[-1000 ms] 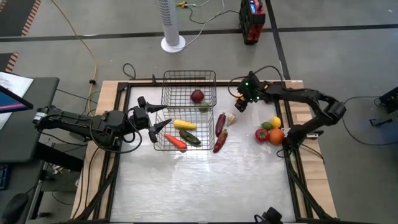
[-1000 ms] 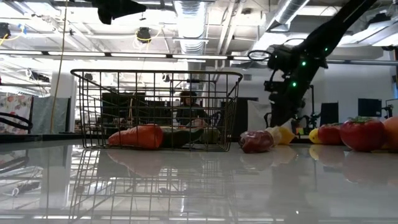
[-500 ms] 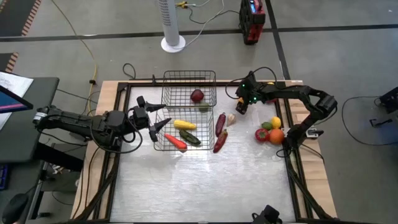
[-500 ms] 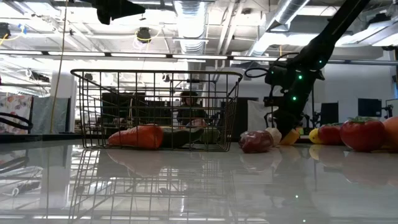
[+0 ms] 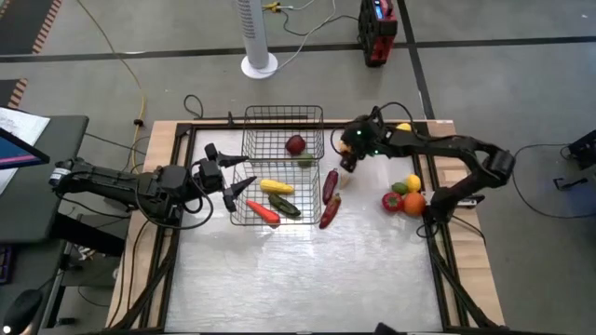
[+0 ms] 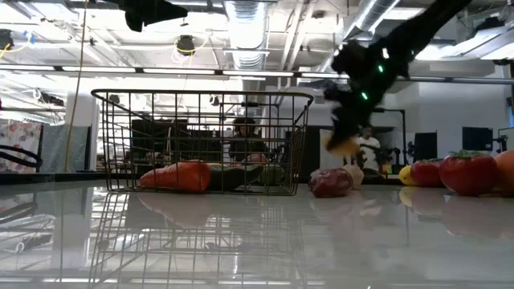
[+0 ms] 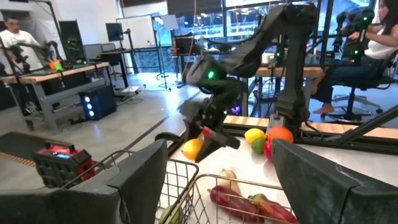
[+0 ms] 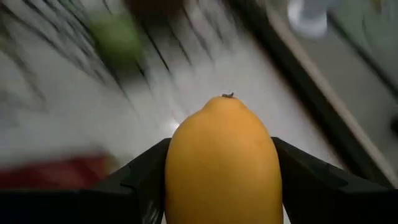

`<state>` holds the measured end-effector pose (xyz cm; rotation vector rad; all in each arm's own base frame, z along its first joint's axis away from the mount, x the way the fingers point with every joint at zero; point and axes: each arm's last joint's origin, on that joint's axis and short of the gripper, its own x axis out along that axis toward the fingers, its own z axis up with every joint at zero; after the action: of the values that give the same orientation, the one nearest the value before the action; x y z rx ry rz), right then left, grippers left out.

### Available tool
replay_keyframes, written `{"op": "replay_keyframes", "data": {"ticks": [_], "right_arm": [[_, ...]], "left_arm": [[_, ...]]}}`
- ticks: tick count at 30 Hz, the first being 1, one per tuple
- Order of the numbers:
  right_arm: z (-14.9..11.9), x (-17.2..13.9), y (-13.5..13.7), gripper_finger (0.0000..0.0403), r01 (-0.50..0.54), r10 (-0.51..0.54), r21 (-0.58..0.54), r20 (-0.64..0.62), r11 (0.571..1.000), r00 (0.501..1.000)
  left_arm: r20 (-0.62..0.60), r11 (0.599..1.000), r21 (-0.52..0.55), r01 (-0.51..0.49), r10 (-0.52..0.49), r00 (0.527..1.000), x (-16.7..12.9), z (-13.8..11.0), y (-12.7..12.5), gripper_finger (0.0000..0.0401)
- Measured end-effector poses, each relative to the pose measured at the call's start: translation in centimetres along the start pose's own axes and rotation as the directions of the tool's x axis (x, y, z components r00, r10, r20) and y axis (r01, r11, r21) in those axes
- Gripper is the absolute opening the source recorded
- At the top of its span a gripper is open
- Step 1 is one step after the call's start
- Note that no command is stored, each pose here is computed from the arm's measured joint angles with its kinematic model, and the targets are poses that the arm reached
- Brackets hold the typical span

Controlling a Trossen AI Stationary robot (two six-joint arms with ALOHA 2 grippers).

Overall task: Sort produce into baskets
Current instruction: Put the lemon into the top wire basket, then put the garlic into the bottom wire basket

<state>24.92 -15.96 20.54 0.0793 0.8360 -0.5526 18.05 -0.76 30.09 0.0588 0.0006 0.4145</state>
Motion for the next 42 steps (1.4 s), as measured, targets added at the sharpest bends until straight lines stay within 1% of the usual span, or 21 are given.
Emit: {"op": "replay_keyframes", "data": {"ticks": [3,6,8,11,14,17,19,22,23,25,28,31,34,37,40,42], "right_arm": [[2.8,-0.8,1.8,0.0272,-0.034,0.037,-0.025,0.152,0.999,0.988],[5.6,-1.4,3.2,0.0272,-0.051,0.064,-0.051,0.282,0.997,0.957],[7.1,-1.6,4.0,0.0272,-0.044,0.064,-0.070,0.327,0.997,0.943],[8.7,-1.1,4.6,0.0282,-0.049,0.076,-0.084,0.347,0.995,0.935],[9.6,0.4,5.0,0.0306,-0.057,0.081,-0.083,0.325,0.995,0.942],[10.0,2.0,5.1,0.0337,-0.059,0.080,-0.090,0.241,0.994,0.967],[10.5,2.4,4.9,0.0358,-0.059,0.076,-0.091,0.198,0.994,0.977],[11.5,1.7,4.4,0.0379,-0.052,0.067,-0.091,0.158,0.994,0.985],[11.5,1.2,4.3,0.0383,-0.051,0.063,-0.095,0.132,0.994,0.989],[11.7,-0.3,3.9,0.0386,-0.034,0.045,-0.089,0.119,0.995,0.992],[11.1,-3.1,3.4,0.0384,-0.016,0.023,-0.064,0.110,0.998,0.994],[8.7,-4.6,3.2,0.0377,-0.013,0.016,-0.040,0.073,0.999,0.997],[5.2,-5.1,3.1,0.0371,0.005,-0.005,-0.003,0.023,1.000,1.000],[1.8,-5.2,3.2,0.0369,0.003,-0.004,0.061,0.018,0.998,1.000],[-1.6,-4.5,3.6,0.0368,0.001,0.002,0.116,-0.031,0.993,1.000],[-3.2,-4.0,4.1,0.0368,-0.006,0.012,0.164,-0.031,0.987,0.999]], "left_arm": [[0.016,1.000,-0.005,-0.001,0.001,1.000,0.0,0.2,0.0,0.0279],[0.018,1.000,-0.001,-0.001,0.001,1.000,0.0,0.2,0.0,0.0279],[0.019,1.000,-0.002,-0.001,0.001,1.000,0.0,0.2,0.0,0.0279],[0.019,1.000,0.000,-0.001,0.001,1.000,0.0,0.2,0.0,0.0279],[0.019,1.000,0.010,-0.001,0.001,1.000,0.0,0.2,0.0,0.0279],[0.018,1.000,0.011,-0.001,0.001,1.000,0.0,0.2,0.0,0.0279],[0.013,1.000,0.014,-0.001,0.001,1.000,0.0,0.1,0.0,0.0279],[0.002,1.000,0.020,0.002,-0.003,1.000,0.0,0.0,0.0,0.0279],[0.001,1.000,0.021,0.003,-0.003,1.000,0.0,0.0,0.0,0.0279],[-0.003,1.000,0.024,0.004,-0.004,1.000,0.0,0.0,0.0,0.0279],[-0.004,1.000,0.024,0.005,-0.005,1.000,0.0,0.0,0.0,0.0279],[-0.004,1.000,0.023,0.005,-0.005,1.000,0.0,0.0,0.0,0.0279],[-0.004,1.000,0.006,0.005,-0.005,1.000,0.0,0.0,0.0,0.0279],[-0.006,1.000,-0.011,0.006,-0.006,1.000,0.0,-0.1,0.0,0.0279],[-0.005,1.000,-0.021,0.006,-0.006,1.000,0.0,-0.1,0.0,0.0279],[-0.005,1.000,-0.023,0.006,-0.006,1.000,0.0,-0.1,0.0,0.0279]]}}
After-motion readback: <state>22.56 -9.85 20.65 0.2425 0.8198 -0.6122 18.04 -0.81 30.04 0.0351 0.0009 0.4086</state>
